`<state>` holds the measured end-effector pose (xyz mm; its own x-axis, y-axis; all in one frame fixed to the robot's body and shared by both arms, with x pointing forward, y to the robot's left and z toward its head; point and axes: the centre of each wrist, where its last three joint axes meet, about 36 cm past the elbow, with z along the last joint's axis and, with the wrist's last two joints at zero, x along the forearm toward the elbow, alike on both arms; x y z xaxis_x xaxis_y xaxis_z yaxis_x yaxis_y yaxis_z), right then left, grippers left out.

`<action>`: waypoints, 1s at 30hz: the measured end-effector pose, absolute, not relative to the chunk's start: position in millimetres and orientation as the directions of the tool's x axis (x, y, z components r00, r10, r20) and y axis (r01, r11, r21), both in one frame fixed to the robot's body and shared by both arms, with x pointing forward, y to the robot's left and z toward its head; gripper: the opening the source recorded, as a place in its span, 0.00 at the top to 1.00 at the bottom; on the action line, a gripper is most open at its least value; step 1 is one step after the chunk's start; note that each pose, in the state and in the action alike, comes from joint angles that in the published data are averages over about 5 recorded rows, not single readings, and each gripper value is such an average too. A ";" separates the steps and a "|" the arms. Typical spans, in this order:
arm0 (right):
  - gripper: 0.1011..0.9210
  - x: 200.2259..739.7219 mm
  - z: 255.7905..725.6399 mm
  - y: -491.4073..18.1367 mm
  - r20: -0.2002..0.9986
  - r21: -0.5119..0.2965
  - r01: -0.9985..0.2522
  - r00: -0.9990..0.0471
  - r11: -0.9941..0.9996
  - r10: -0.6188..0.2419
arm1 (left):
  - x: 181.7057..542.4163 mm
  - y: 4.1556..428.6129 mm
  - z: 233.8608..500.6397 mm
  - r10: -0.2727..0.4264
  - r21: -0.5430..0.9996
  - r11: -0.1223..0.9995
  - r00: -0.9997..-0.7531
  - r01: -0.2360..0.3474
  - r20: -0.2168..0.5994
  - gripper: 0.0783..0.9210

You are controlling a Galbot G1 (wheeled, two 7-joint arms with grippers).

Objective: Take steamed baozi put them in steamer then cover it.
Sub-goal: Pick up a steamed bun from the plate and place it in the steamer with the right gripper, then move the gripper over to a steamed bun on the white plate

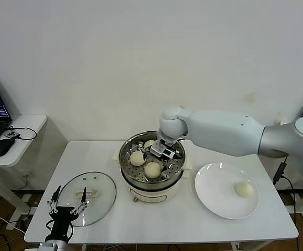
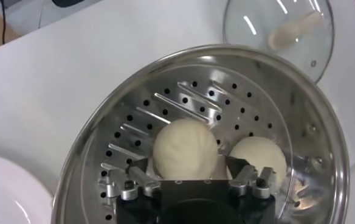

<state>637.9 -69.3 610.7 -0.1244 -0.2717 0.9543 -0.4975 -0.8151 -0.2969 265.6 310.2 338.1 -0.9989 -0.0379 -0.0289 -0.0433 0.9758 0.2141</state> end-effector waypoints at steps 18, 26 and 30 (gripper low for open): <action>0.12 634.8 666.1 -202.2 0.909 -0.413 -0.801 -0.328 -0.434 -0.259 | 269.0 314.3 343.6 -0.016 0.220 0.975 -0.999 -0.022 -0.030 0.12; 0.12 609.1 639.9 -299.6 0.919 -0.384 -0.891 -0.342 -0.243 -0.199 | 270.9 309.2 348.1 -0.005 0.206 0.978 -1.000 -0.009 -0.023 0.12; 0.12 593.7 616.3 -341.9 0.926 -0.366 -0.915 -0.340 -0.168 -0.162 | 271.1 307.5 349.7 -0.004 0.201 0.979 -1.000 -0.008 -0.016 0.12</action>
